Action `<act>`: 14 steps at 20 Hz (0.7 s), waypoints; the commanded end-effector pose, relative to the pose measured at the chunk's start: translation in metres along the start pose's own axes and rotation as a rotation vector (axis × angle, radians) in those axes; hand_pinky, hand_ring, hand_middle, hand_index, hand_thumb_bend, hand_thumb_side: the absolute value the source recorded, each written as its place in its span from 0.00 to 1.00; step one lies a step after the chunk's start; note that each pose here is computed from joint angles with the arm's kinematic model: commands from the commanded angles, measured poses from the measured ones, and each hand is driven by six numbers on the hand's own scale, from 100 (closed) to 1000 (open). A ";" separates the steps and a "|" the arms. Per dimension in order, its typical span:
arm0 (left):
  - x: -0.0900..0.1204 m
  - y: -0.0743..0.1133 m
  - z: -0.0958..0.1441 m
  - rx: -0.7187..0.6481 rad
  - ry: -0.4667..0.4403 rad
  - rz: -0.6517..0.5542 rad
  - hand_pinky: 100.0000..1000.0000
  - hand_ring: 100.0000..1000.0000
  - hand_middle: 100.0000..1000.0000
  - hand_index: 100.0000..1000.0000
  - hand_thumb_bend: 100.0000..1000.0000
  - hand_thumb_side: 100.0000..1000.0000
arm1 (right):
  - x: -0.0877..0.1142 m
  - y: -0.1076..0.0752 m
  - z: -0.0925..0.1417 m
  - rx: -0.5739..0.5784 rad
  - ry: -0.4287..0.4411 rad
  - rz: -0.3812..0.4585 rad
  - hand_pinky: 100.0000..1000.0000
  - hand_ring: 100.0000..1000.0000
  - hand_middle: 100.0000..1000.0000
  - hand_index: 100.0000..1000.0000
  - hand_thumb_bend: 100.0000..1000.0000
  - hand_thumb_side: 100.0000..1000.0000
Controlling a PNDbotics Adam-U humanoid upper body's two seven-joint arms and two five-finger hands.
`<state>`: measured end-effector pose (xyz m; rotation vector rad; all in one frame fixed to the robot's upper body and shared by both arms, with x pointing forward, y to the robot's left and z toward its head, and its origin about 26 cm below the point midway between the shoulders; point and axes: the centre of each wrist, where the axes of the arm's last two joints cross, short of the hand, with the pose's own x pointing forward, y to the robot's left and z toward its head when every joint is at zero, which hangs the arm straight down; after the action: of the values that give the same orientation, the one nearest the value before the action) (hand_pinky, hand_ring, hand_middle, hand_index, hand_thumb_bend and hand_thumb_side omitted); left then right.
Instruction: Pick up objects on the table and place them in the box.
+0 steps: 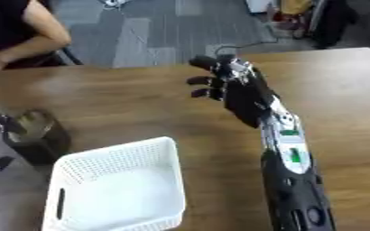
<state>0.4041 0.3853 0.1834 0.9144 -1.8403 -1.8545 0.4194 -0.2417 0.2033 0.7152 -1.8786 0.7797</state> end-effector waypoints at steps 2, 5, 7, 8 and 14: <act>-0.003 0.004 0.000 -0.013 0.015 -0.041 0.00 0.00 0.66 0.82 0.00 0.15 | 0.013 -0.001 -0.007 0.019 -0.024 0.027 0.77 0.83 0.98 0.95 0.00 1.00; 0.000 -0.002 -0.002 -0.027 0.017 -0.044 0.00 0.00 0.65 0.82 0.00 0.15 | 0.013 -0.001 -0.006 0.019 -0.022 0.026 0.77 0.83 0.98 0.95 0.00 1.00; 0.002 -0.007 -0.004 -0.033 0.016 -0.044 0.00 0.00 0.65 0.81 0.00 0.15 | 0.013 -0.001 -0.006 0.017 -0.021 0.027 0.77 0.83 0.98 0.95 0.00 1.00; 0.003 -0.009 -0.005 -0.036 0.015 -0.043 0.00 0.00 0.64 0.81 0.00 0.15 | 0.013 -0.001 -0.006 0.017 -0.021 0.027 0.77 0.83 0.98 0.95 0.00 1.00; 0.006 -0.023 -0.008 -0.053 0.026 -0.040 0.00 0.00 0.53 0.75 0.00 0.15 | 0.013 -0.002 -0.005 0.017 -0.019 0.029 0.77 0.83 0.98 0.95 0.00 1.00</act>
<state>0.4087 0.3747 0.1582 0.9398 -1.7792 -1.8846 0.4194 -0.2419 0.2034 0.7149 -1.8785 0.7798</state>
